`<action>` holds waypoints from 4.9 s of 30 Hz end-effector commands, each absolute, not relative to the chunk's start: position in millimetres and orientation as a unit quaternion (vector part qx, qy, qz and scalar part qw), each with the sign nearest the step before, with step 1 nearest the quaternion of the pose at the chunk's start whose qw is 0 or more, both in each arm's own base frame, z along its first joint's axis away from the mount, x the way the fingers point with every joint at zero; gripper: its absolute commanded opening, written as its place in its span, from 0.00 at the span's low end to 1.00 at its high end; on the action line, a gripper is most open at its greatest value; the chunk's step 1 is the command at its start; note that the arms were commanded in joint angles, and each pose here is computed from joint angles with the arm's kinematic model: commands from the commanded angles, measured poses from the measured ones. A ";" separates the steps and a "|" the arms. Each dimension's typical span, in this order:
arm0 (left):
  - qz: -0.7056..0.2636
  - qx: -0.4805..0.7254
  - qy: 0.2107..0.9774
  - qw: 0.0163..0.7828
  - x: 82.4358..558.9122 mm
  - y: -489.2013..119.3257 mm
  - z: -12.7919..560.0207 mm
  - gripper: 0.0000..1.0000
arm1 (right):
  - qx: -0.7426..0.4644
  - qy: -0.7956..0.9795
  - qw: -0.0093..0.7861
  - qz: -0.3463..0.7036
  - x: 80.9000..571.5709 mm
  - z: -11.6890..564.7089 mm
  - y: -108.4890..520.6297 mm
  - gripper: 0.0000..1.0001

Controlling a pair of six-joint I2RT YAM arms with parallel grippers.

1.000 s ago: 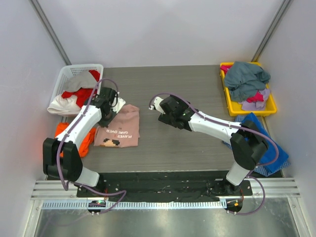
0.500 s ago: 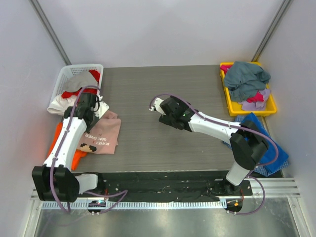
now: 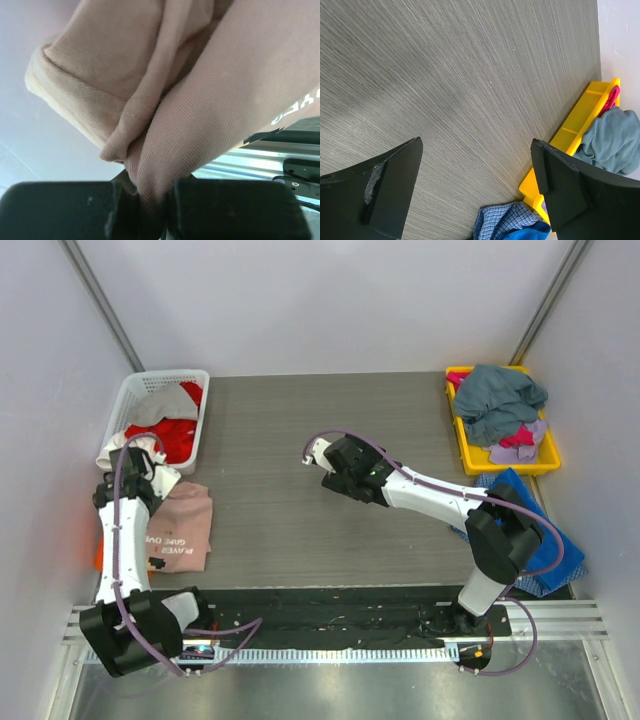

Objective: Fold and stack the t-shirts
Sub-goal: Put the neatly folded tshirt into the corner of the board with the left arm

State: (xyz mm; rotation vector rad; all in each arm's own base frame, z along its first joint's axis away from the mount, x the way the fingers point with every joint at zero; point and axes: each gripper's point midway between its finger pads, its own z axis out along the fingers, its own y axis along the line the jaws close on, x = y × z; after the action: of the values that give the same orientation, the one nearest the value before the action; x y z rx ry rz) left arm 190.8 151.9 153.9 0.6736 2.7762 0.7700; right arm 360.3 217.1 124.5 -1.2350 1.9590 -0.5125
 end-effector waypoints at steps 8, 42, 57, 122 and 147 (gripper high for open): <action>0.254 0.196 0.937 0.137 195.2 202.9 183.0 0.00 | -0.467 0.768 0.393 -0.195 365.5 133.2 221.3 0.97; 0.241 0.106 0.962 0.078 192.1 337.8 113.3 0.00 | -0.469 0.769 0.386 -0.199 370.1 129.5 224.1 0.97; 0.213 0.084 0.969 0.093 197.5 330.6 86.6 0.44 | -0.471 0.770 0.384 -0.195 369.0 132.2 225.7 0.96; 0.262 0.185 0.901 0.293 139.2 162.0 82.0 1.00 | -0.375 0.834 0.405 -0.015 348.0 125.3 240.0 1.00; 0.031 0.134 0.855 0.501 172.3 62.9 195.3 1.00 | -0.310 0.828 0.458 -0.091 375.6 150.7 219.8 0.98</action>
State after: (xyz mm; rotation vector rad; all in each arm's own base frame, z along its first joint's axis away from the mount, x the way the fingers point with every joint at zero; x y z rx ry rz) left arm 153.1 96.7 152.9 0.4080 2.2400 0.2650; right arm 353.5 225.4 108.9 -0.9395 2.1439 -0.1509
